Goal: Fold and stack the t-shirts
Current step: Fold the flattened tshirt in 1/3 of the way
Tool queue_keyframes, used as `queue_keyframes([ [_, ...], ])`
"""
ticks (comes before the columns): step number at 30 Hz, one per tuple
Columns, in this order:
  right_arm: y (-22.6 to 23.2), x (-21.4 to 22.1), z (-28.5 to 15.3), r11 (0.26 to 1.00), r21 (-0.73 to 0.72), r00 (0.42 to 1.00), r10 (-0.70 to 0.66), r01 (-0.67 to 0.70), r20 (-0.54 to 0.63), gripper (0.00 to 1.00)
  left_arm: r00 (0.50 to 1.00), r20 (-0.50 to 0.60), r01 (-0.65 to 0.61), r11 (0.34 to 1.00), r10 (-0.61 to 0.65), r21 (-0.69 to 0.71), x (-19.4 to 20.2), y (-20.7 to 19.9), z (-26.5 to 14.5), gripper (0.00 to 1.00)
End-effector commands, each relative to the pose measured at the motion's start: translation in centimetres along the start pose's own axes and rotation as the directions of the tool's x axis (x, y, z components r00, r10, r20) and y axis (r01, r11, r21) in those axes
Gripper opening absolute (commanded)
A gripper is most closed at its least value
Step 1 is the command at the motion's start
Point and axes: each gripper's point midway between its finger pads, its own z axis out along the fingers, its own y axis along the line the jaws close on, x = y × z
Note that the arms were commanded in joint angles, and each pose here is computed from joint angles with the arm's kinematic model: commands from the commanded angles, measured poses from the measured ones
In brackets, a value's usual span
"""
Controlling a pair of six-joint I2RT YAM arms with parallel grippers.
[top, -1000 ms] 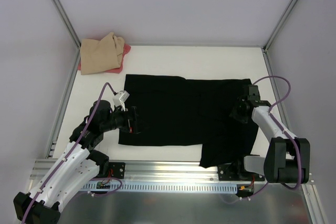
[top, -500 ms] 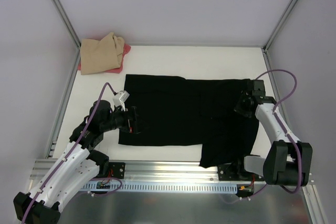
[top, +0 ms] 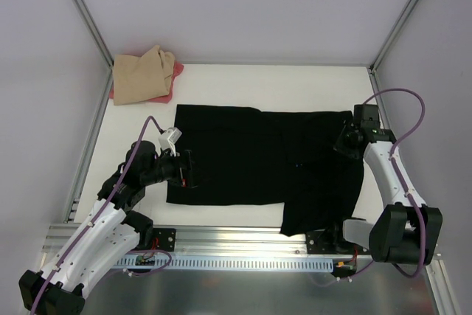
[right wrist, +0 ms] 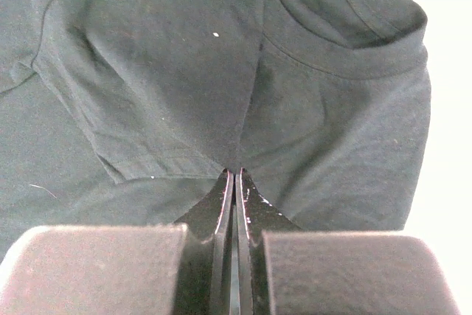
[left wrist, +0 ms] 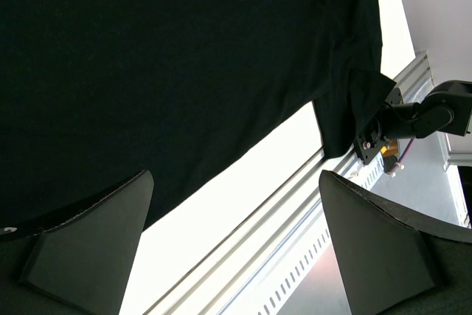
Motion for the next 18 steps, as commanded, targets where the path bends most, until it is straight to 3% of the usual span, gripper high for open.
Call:
queue_keyframes([
  [1, -0.4, -1.4, -2.2, 1.0, 0.001, 0.999, -0.011, 0.011, 0.052, 0.0, 1.0, 0.01, -0.025, 0.999, 0.024, 0.033, -0.2, -0.6, 0.1, 0.99],
  [11, -0.1, -3.5, -5.0, 0.999, -0.026, 0.996, -0.025, 0.027, 0.087, 0.0, 1.0, 0.008, -0.022, 0.999, 0.022, 0.03, -0.2, -0.5, 0.1, 0.99],
  [18, 0.4, -1.4, -4.5, 0.997, -0.074, 1.0, -0.009, 0.011, 0.026, 0.0, 1.0, 0.008, -0.022, 0.999, 0.022, 0.03, -0.2, -0.5, 0.1, 0.99],
])
